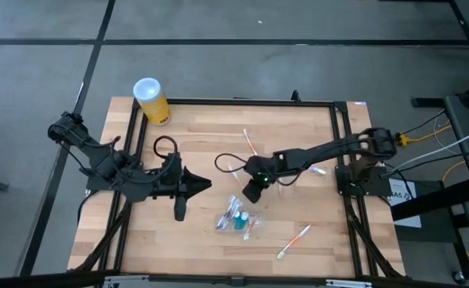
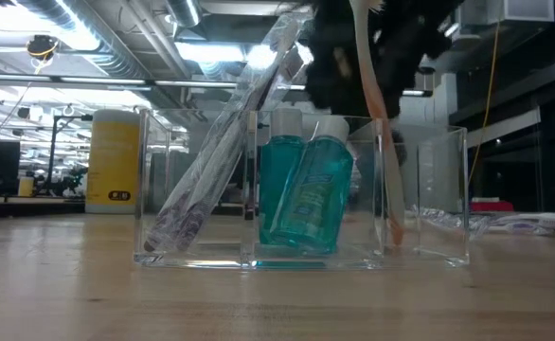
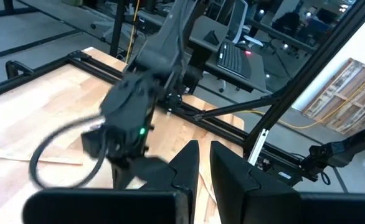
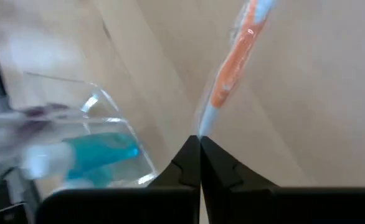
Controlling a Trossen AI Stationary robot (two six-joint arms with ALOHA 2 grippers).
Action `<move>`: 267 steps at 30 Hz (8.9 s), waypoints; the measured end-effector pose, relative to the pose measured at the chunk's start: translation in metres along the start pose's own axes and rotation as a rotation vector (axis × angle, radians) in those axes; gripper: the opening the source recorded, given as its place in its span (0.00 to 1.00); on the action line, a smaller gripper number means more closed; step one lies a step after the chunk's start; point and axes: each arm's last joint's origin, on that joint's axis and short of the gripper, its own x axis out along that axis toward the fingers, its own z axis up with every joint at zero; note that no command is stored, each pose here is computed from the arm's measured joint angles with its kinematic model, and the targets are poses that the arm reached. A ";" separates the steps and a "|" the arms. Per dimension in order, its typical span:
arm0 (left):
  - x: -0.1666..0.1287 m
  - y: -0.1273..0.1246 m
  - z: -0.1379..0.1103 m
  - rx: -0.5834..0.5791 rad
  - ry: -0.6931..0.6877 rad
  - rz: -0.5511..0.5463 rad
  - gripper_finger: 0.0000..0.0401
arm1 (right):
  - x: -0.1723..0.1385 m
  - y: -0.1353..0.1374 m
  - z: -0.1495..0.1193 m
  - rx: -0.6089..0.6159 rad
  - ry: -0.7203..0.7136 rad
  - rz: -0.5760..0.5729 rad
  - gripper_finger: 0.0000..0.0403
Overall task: Pick & Place toothbrushing station
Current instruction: Put the orange toothbrush into the right section of the transparent organizer, then adjust the transparent organizer, then put the orange toothbrush into the right section of the transparent organizer
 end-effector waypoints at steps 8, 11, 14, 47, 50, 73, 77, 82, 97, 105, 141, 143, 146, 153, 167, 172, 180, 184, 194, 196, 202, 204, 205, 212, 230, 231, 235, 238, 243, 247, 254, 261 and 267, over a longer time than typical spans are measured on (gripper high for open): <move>-0.011 -0.003 0.001 0.003 -0.024 -0.005 0.08 | -0.073 0.016 0.004 -0.015 -0.033 0.074 0.00; -0.020 -0.002 0.004 -0.001 -0.049 -0.004 0.08 | -0.100 0.024 -0.003 0.004 -0.024 0.166 0.00; -0.029 -0.003 0.006 0.004 -0.078 0.002 0.08 | -0.125 0.032 -0.010 0.043 -0.009 0.280 0.00; -0.071 -0.014 0.003 0.008 -0.139 -0.049 0.08 | -0.064 0.052 -0.045 0.329 0.771 0.437 0.00; -0.074 -0.016 0.001 0.009 -0.139 -0.055 0.08 | -0.054 0.047 -0.042 0.343 0.765 0.415 0.00; -0.089 -0.022 -0.005 0.050 -0.152 -0.064 0.08 | -0.045 0.046 -0.023 0.477 0.837 0.508 0.01; -0.091 -0.023 -0.006 0.055 -0.160 -0.057 0.08 | -0.045 0.046 -0.023 0.490 0.851 0.508 0.01; -0.094 -0.023 -0.007 0.056 -0.165 -0.055 0.08 | -0.029 0.039 -0.020 0.506 0.852 0.490 0.00; -0.104 -0.027 -0.010 0.017 -0.176 -0.071 0.08 | -0.008 0.017 -0.010 0.538 0.888 0.493 0.01; -0.108 -0.028 -0.012 0.027 -0.187 -0.060 0.08 | -0.007 0.021 -0.014 0.540 0.918 0.490 0.01; -0.108 -0.028 -0.011 0.012 -0.187 -0.065 0.08 | -0.007 0.011 0.007 0.537 0.735 0.503 0.29; -0.108 -0.028 -0.011 0.011 -0.185 -0.068 0.08 | -0.007 0.005 0.013 0.554 0.683 0.485 0.30; -0.108 -0.028 -0.011 0.006 -0.182 -0.073 0.08 | -0.008 -0.004 0.021 0.562 0.595 0.454 0.30; -0.108 -0.028 -0.011 0.002 -0.182 -0.073 0.08 | -0.008 -0.023 0.031 0.577 0.450 0.355 0.19; -0.108 -0.029 -0.011 -0.009 -0.185 -0.076 0.08 | 0.010 -0.031 0.013 0.537 0.519 0.219 0.01; -0.109 -0.031 -0.008 -0.018 -0.197 -0.085 0.08 | 0.020 -0.032 0.010 0.527 0.534 0.202 0.01; -0.110 -0.032 -0.005 -0.012 -0.210 -0.093 0.08 | 0.022 -0.023 0.000 0.496 0.582 0.216 0.00; -0.110 -0.032 -0.005 -0.008 -0.210 -0.093 0.08 | 0.024 -0.014 -0.008 0.470 0.605 0.215 0.00; -0.109 -0.033 -0.006 0.002 -0.209 -0.091 0.08 | 0.026 -0.006 -0.016 0.453 0.624 0.203 0.00; -0.109 -0.034 -0.006 0.000 -0.207 -0.094 0.08 | 0.026 -0.007 -0.015 0.457 0.617 0.198 0.00; -0.109 -0.034 -0.006 -0.006 -0.199 -0.109 0.08 | 0.026 -0.002 -0.021 0.448 0.638 0.199 0.00; -0.109 -0.034 -0.006 -0.007 -0.199 -0.109 0.08 | 0.026 -0.001 -0.022 0.447 0.642 0.198 0.00; -0.109 -0.034 -0.006 -0.008 -0.198 -0.110 0.08 | 0.027 -0.001 -0.022 0.450 0.644 0.196 0.00; -0.109 -0.034 -0.006 -0.007 -0.195 -0.115 0.08 | 0.026 -0.006 -0.020 0.453 0.615 0.155 0.00; -0.109 -0.035 -0.007 -0.004 -0.178 -0.142 0.08 | -0.003 -0.029 -0.053 0.263 0.792 -0.229 0.00; -0.109 -0.035 -0.007 -0.003 -0.178 -0.141 0.08 | -0.006 -0.025 -0.056 0.241 0.794 -0.236 0.00; -0.109 -0.035 -0.007 0.007 -0.178 -0.140 0.08 | -0.021 -0.012 -0.072 0.108 0.802 -0.311 0.00; -0.109 -0.035 -0.007 0.009 -0.178 -0.140 0.08 | -0.036 -0.003 -0.082 -0.007 0.759 -0.359 0.00; -0.109 -0.035 -0.007 0.010 -0.178 -0.139 0.08 | -0.064 0.015 -0.087 -0.102 0.546 -0.365 0.00; -0.109 -0.035 -0.007 0.005 -0.177 -0.140 0.08 | -0.100 0.033 -0.085 -0.098 0.251 -0.244 0.00; -0.109 -0.035 -0.007 0.003 -0.178 -0.140 0.08 | -0.164 0.066 -0.102 -0.173 0.004 0.130 0.00; -0.109 -0.035 -0.008 -0.008 -0.178 -0.139 0.08 | -0.166 0.096 -0.155 -0.315 0.196 0.298 0.00; -0.106 -0.036 -0.008 -0.037 -0.187 -0.120 0.08 | -0.140 0.101 -0.191 -0.624 0.310 0.196 0.00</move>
